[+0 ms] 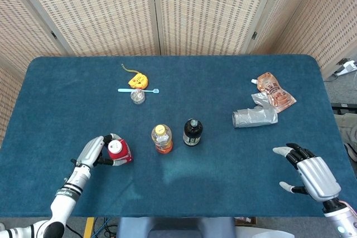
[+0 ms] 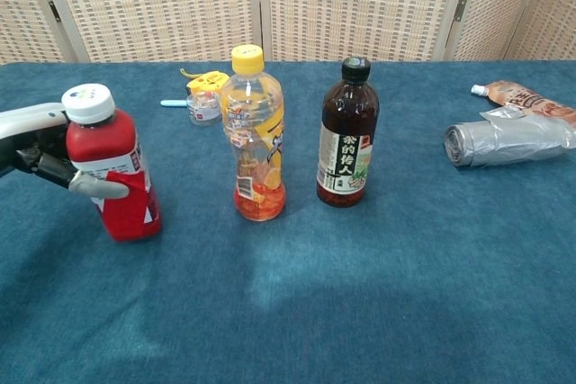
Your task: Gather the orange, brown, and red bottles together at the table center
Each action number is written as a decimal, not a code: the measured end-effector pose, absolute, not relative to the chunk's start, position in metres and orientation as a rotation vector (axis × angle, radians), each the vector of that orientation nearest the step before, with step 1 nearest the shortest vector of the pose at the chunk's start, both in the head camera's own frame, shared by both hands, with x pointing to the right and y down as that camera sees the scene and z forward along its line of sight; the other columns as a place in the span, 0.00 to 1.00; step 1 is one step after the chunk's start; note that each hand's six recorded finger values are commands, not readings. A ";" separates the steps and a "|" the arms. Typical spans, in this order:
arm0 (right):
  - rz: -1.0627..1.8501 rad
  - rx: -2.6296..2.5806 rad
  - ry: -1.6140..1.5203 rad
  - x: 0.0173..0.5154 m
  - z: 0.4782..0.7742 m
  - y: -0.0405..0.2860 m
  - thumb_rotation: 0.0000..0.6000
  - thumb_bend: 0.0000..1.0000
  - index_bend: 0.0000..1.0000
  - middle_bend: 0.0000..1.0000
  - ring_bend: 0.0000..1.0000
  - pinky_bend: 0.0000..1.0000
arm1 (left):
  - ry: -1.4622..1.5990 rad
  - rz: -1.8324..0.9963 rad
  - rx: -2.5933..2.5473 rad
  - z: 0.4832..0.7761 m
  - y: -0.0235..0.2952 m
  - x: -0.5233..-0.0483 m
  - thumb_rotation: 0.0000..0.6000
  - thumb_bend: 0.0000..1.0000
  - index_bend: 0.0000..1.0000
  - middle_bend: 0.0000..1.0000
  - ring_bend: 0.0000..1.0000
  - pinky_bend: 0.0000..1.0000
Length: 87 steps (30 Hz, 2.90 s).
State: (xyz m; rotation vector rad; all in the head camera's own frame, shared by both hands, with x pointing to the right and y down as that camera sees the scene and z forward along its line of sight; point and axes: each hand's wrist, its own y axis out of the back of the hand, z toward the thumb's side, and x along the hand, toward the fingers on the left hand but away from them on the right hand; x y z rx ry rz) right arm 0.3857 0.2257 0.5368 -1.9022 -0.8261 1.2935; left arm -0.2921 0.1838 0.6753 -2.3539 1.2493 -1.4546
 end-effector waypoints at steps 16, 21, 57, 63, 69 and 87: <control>1.311 -1.898 -0.826 0.388 0.539 0.225 1.00 0.00 0.25 0.29 0.16 0.32 | 1.230 -1.469 -2.330 0.682 0.177 -0.282 1.00 0.02 0.43 0.39 0.39 0.39; 1.310 -1.899 -0.823 0.388 0.539 0.225 1.00 0.00 0.25 0.29 0.16 0.32 | 1.219 -1.471 -2.331 0.683 0.176 -0.279 1.00 0.02 0.43 0.39 0.39 0.39; 1.309 -1.900 -0.826 0.388 0.539 0.224 1.00 0.00 0.25 0.29 0.16 0.32 | 1.172 -1.524 -2.323 0.680 0.179 -0.284 1.00 0.02 0.01 0.09 0.19 0.39; 1.314 -1.899 -0.821 0.388 0.540 0.224 1.00 0.00 0.25 0.29 0.16 0.32 | 1.148 -1.547 -2.297 0.668 0.183 -0.296 1.00 0.02 0.00 0.09 0.18 0.38; 1.329 -1.888 -0.811 0.390 0.542 0.225 1.00 0.00 0.25 0.29 0.16 0.32 | 1.130 -1.558 -2.242 0.658 0.187 -0.313 1.00 0.02 0.00 0.09 0.18 0.37; 1.482 -1.754 -0.761 0.406 0.547 0.215 1.00 0.00 0.25 0.29 0.16 0.32 | 1.019 -1.462 -1.842 0.608 0.213 -0.374 1.00 0.02 0.05 0.09 0.16 0.36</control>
